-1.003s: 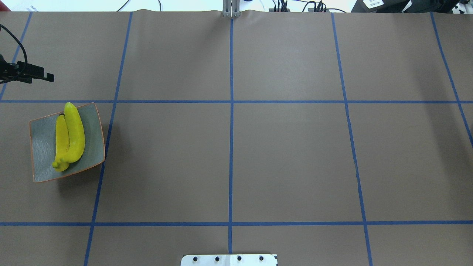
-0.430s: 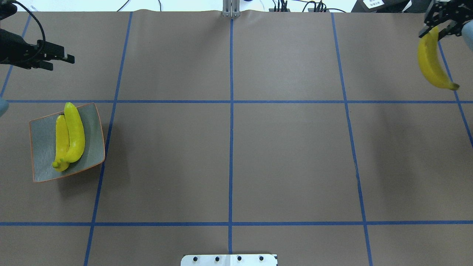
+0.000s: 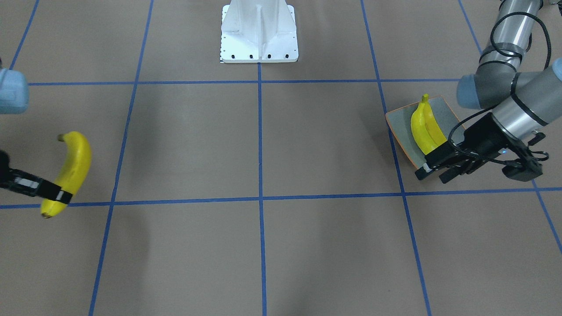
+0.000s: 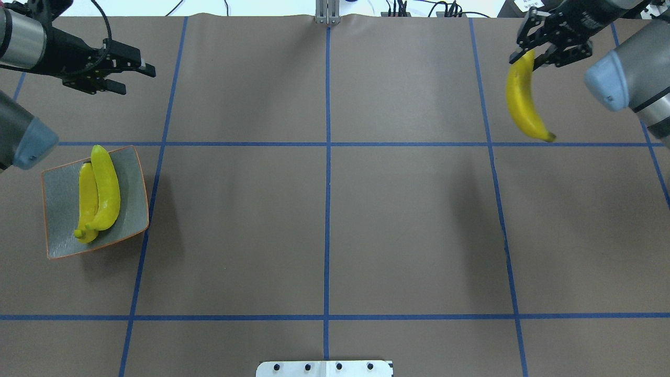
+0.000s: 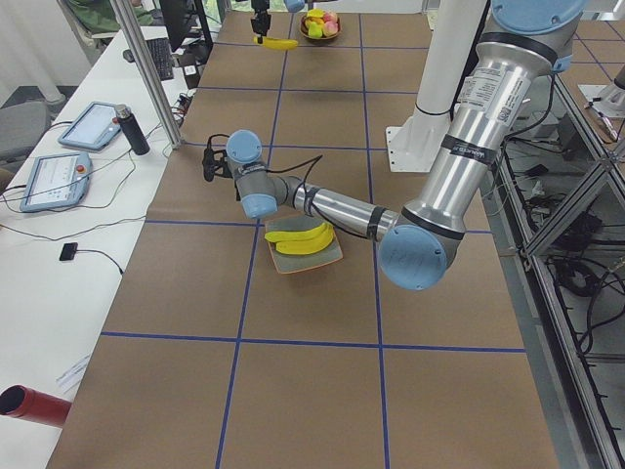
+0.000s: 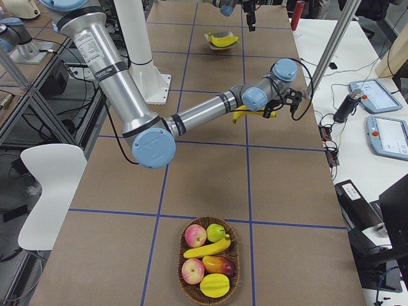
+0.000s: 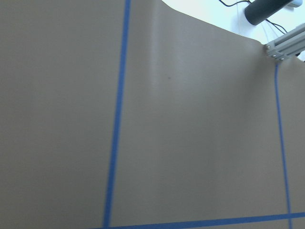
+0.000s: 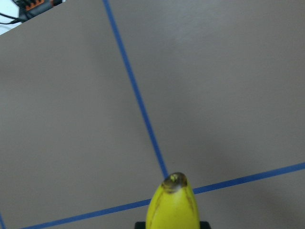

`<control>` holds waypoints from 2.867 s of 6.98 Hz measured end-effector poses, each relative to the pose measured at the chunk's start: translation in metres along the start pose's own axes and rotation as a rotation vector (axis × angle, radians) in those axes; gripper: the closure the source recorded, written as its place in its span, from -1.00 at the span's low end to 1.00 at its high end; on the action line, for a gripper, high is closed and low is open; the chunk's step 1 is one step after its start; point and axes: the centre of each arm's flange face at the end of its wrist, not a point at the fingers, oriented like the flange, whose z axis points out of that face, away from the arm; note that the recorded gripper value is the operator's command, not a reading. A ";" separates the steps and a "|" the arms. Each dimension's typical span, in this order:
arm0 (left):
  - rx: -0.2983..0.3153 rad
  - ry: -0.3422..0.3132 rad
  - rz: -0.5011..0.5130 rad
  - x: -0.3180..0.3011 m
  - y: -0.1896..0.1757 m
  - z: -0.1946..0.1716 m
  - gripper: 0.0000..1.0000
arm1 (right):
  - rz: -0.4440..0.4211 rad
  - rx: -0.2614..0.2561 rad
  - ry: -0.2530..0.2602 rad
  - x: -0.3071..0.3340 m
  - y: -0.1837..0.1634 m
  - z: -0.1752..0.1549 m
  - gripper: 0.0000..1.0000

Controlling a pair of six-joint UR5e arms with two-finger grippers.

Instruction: Transfer all bananas from basket to plate

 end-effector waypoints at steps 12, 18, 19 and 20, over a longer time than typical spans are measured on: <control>-0.167 0.449 -0.004 0.267 0.238 0.059 -1.00 | -0.127 -0.141 -0.283 -0.167 0.187 0.031 1.00; -0.115 0.433 0.000 0.278 0.231 0.087 -1.00 | -0.054 -0.123 -0.273 -0.166 0.182 0.034 1.00; -0.116 0.430 -0.001 0.280 0.230 0.091 -1.00 | -0.053 -0.125 -0.272 -0.165 0.182 0.035 1.00; -0.116 0.423 -0.004 0.281 0.229 0.097 -0.98 | -0.051 -0.125 -0.271 -0.165 0.182 0.036 1.00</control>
